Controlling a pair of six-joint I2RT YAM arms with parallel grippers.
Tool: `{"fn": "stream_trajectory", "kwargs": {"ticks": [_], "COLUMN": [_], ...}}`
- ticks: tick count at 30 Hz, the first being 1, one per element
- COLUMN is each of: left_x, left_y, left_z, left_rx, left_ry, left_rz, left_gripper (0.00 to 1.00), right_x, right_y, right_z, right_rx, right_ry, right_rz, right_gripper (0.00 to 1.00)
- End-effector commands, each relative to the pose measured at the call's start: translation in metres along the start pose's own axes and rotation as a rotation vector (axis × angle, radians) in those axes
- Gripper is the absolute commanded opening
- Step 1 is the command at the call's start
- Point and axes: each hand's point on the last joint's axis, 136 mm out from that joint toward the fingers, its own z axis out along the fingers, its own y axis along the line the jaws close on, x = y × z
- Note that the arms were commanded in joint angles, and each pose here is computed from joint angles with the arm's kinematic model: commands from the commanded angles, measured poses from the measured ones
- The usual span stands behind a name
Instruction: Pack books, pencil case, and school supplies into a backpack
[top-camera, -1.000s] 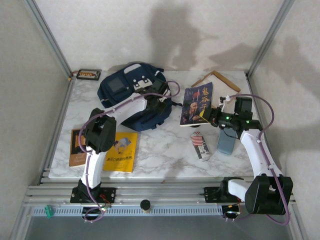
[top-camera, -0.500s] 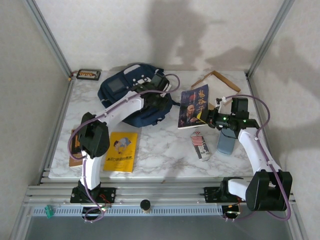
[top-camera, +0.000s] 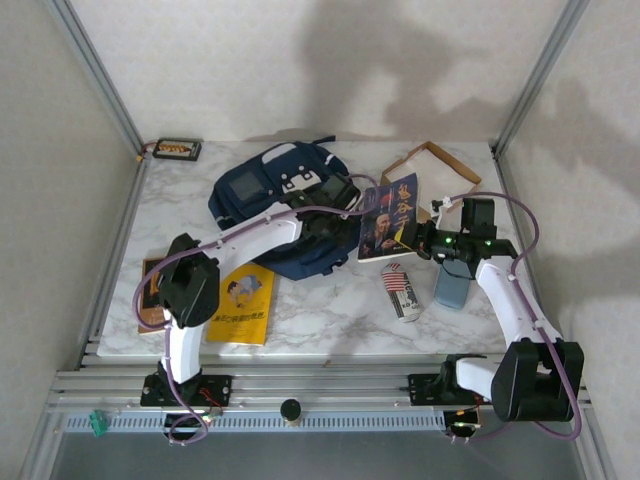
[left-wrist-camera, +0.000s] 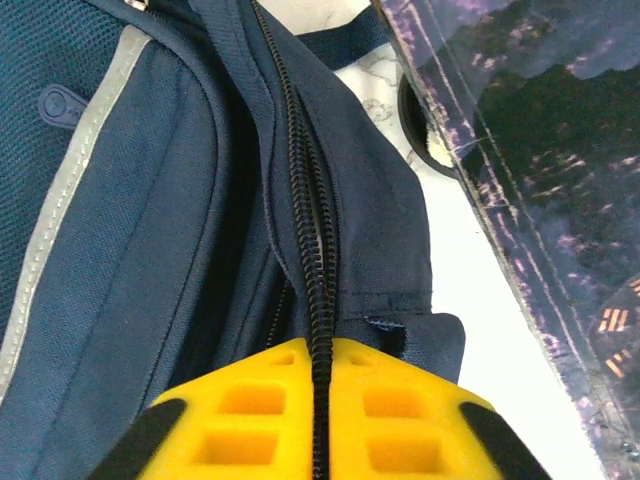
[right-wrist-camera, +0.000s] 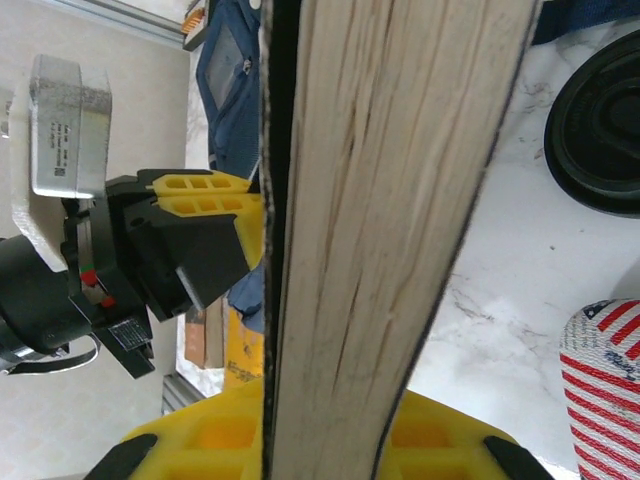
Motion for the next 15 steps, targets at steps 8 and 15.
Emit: {"fn": "stream_trajectory", "kwargs": {"ticks": [8, 15], "left_x": [-0.013, 0.017], "left_y": [0.031, 0.037], "left_z": [-0.017, 0.018], "left_rx": [-0.065, -0.139], "left_ry": [-0.072, 0.004], "left_rz": [-0.029, 0.137], "left_gripper": [0.33, 0.44], "right_x": [-0.005, -0.005], "right_y": [0.011, 0.011], "right_z": [-0.007, -0.007], "right_rx": [-0.008, -0.005], "right_ry": [-0.026, -0.022], "right_rz": [-0.089, -0.086], "right_gripper": [0.00, 0.00]}}
